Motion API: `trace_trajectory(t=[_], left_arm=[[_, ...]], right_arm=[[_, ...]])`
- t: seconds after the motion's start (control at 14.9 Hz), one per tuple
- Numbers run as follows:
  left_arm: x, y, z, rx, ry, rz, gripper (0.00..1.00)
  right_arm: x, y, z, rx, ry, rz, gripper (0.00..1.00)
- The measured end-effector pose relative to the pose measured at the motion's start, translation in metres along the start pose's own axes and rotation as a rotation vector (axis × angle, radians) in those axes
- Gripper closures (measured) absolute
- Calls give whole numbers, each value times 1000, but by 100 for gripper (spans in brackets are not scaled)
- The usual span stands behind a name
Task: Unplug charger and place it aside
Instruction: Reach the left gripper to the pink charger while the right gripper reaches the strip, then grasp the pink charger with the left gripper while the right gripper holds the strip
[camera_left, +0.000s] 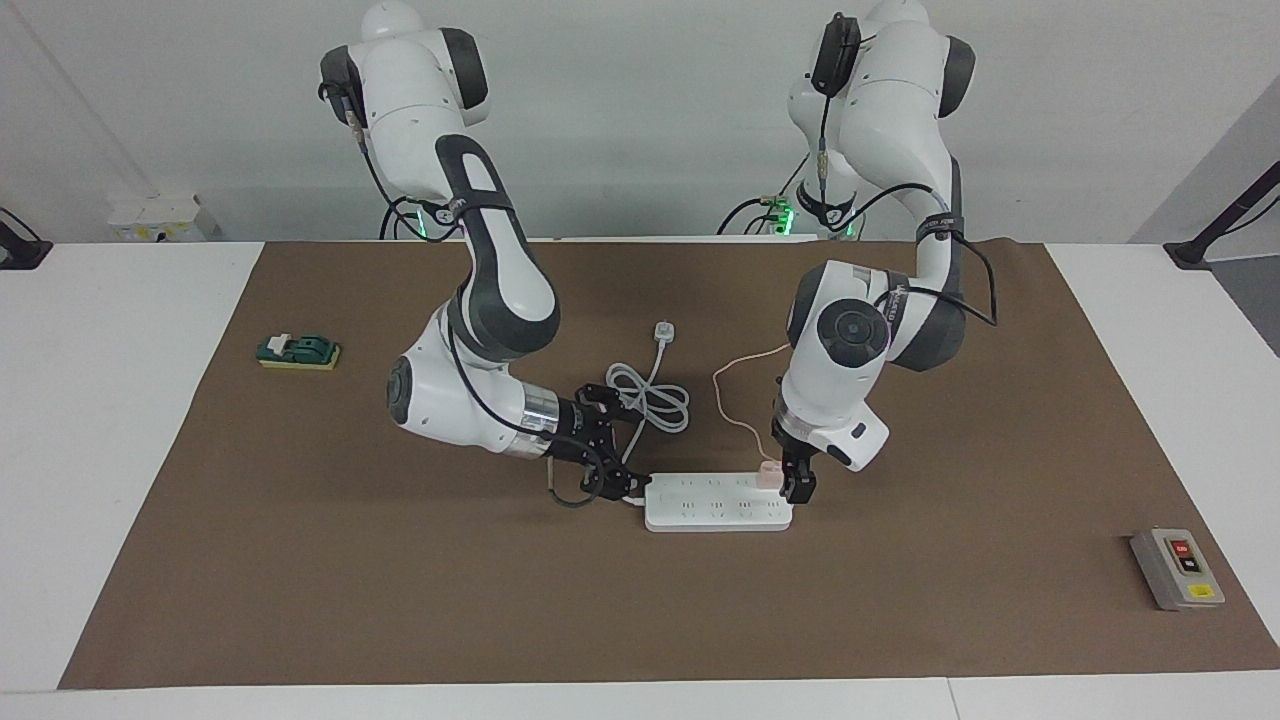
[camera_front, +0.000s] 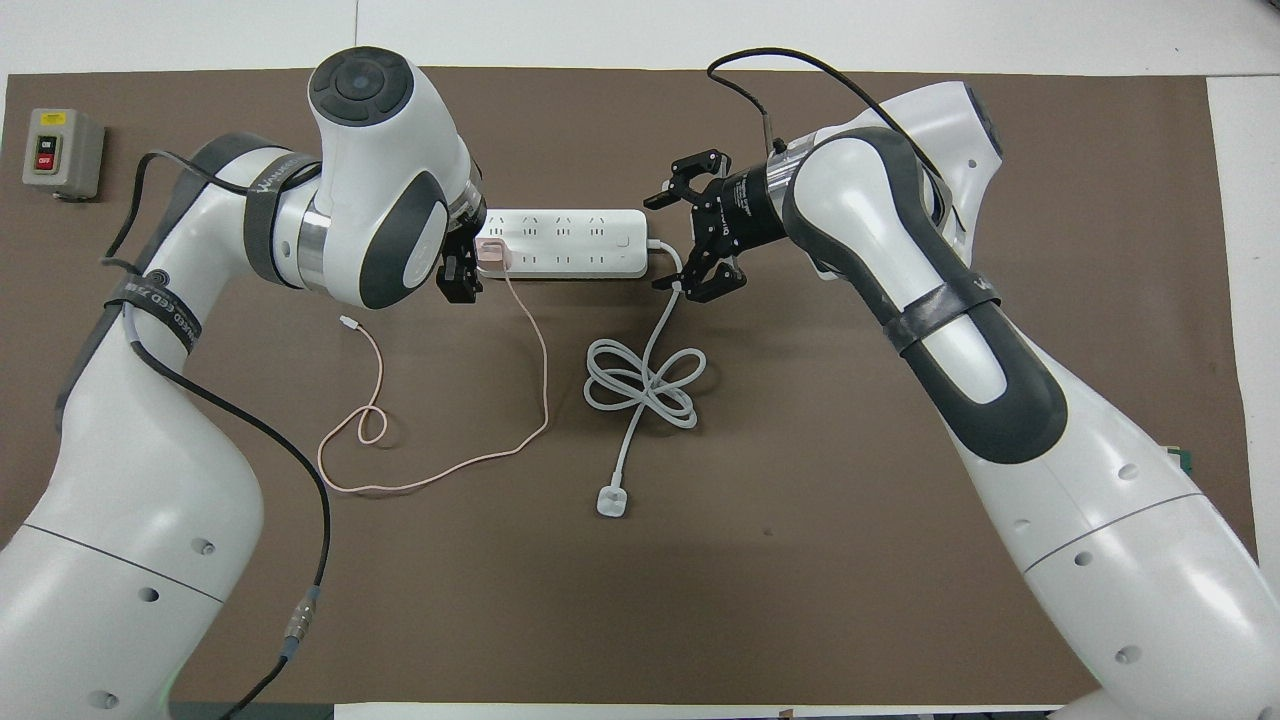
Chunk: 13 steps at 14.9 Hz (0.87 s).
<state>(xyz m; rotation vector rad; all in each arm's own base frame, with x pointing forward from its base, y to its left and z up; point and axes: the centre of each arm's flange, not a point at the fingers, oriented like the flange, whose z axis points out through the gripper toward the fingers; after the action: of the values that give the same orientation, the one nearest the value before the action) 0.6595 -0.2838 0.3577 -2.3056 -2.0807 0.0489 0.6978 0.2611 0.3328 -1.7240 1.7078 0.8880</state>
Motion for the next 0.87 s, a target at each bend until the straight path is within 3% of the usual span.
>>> trace_trajectory(t=[0.4, 0.47, 0.54, 0.6, 0.74, 0.87], left_arm=[[-4, 5, 13, -4, 1, 6, 0], [-3, 6, 12, -10, 1, 9, 7], [-3, 6, 12, -14, 1, 11, 8], [-3, 7, 11, -19, 1, 11, 14], [-3, 8, 10, -29, -2, 12, 39], [-5, 7, 11, -25, -1, 16, 58]], right_arm=[[17, -34, 57, 15, -53, 5, 0], [18, -37, 65, 15, -62, 0, 0], [19, -40, 70, 15, -67, -5, 0], [21, -42, 72, 17, -70, -13, 0], [25, -44, 77, 16, -71, -34, 0], [29, -43, 83, 13, -69, -38, 0]])
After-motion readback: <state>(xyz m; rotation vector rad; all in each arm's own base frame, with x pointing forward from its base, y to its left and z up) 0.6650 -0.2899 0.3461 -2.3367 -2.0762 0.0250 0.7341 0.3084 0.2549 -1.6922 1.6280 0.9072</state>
